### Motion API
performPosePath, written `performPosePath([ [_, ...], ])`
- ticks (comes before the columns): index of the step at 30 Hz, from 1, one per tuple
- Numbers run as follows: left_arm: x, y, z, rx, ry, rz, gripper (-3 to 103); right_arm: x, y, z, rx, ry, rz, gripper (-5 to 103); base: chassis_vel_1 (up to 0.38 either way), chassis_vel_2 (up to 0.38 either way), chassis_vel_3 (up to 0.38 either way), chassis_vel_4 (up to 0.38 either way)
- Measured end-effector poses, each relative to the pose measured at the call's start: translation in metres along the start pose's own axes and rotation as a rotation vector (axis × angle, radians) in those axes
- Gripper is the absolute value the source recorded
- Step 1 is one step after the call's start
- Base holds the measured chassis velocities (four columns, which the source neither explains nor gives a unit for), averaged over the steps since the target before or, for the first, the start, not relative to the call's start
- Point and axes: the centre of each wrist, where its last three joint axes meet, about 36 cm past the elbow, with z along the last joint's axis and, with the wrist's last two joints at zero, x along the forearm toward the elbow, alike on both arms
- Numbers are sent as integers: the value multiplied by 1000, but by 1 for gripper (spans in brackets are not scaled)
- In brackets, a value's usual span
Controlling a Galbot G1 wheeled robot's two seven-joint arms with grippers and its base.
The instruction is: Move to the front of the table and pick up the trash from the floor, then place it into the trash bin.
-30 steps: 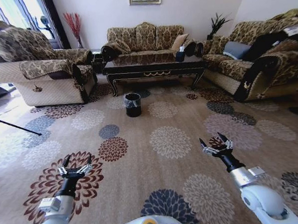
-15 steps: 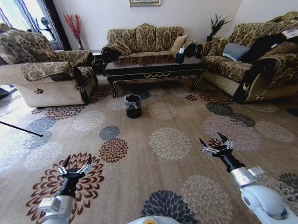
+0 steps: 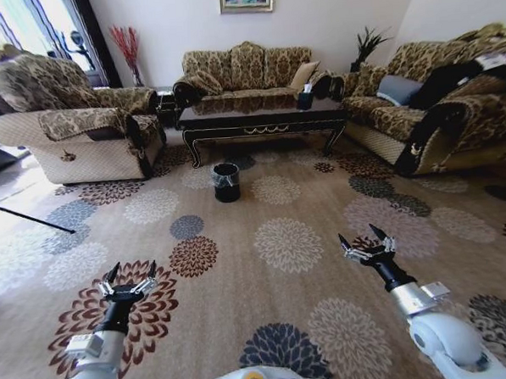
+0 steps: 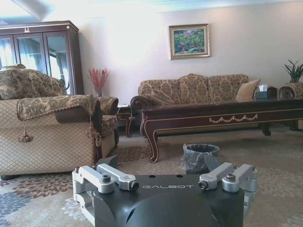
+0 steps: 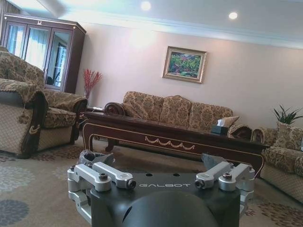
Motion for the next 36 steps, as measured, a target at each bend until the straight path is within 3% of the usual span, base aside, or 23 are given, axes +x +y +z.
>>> performPosePath([
  [36, 0, 0, 0, 0, 0, 0, 100, 0, 0, 0, 0, 0, 0, 100, 0, 0, 0, 0],
])
